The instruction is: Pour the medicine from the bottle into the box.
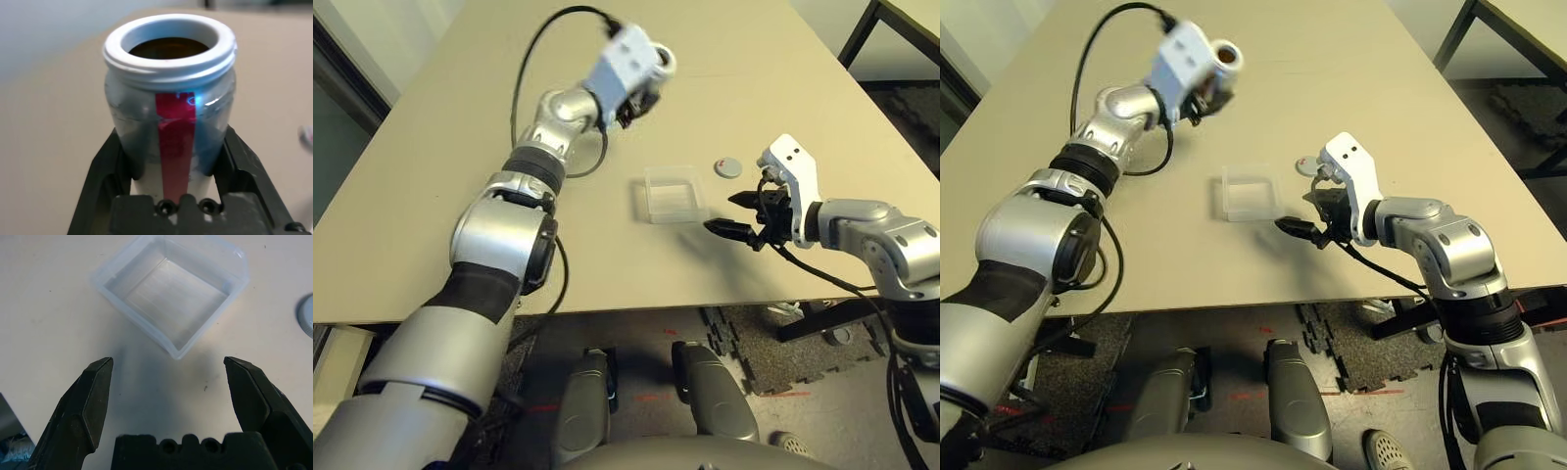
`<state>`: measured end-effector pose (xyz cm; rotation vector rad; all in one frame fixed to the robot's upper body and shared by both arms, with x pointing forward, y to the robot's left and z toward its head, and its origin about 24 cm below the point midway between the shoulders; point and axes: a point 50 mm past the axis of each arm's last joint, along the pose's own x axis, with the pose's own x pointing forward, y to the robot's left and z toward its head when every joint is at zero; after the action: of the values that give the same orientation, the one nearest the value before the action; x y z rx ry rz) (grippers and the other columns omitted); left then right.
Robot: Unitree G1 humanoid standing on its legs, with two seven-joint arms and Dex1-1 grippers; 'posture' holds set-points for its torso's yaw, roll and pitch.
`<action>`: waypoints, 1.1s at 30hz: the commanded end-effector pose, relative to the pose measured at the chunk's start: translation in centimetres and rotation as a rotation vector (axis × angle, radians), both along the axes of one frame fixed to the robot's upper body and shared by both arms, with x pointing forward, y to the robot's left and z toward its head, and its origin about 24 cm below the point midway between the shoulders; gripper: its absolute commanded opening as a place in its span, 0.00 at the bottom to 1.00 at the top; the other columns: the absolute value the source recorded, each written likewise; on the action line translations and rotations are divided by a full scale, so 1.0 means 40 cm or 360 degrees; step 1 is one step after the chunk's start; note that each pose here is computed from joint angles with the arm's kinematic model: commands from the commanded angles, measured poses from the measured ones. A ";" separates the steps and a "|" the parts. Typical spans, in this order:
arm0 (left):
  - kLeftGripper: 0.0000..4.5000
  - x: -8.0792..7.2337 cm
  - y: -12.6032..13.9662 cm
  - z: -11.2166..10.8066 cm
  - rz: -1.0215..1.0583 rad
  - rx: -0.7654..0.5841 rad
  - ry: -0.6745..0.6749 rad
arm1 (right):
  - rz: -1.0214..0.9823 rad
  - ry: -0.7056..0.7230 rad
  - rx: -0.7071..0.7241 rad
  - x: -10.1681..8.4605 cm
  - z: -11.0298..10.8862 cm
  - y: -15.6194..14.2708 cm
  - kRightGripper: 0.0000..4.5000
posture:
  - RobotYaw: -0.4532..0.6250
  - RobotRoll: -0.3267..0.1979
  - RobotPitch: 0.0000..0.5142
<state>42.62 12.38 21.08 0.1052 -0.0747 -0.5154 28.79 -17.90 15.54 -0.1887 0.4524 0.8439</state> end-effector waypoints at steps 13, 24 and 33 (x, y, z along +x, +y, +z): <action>0.54 -0.030 0.094 -0.216 0.0556 -0.0653 0.0504 | 0.0032 0.0027 -0.0004 -0.005 -0.003 0.001 1.00 | 0.26 0.62 0.30; 0.54 -0.022 0.116 -0.174 0.0517 -0.0258 0.0302 | 0.0014 0.0037 0.0006 -0.008 -0.010 0.001 1.00 | 0.25 0.62 0.28; 0.54 -0.018 -0.072 0.057 -0.0222 0.1838 -0.0813 | 0.0000 0.0062 0.0009 -0.003 -0.029 0.004 1.00 | 0.27 0.62 0.24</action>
<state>42.41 12.32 23.34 1.0402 -0.2117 -0.4788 28.68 -17.86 15.08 -0.1753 0.4666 0.8481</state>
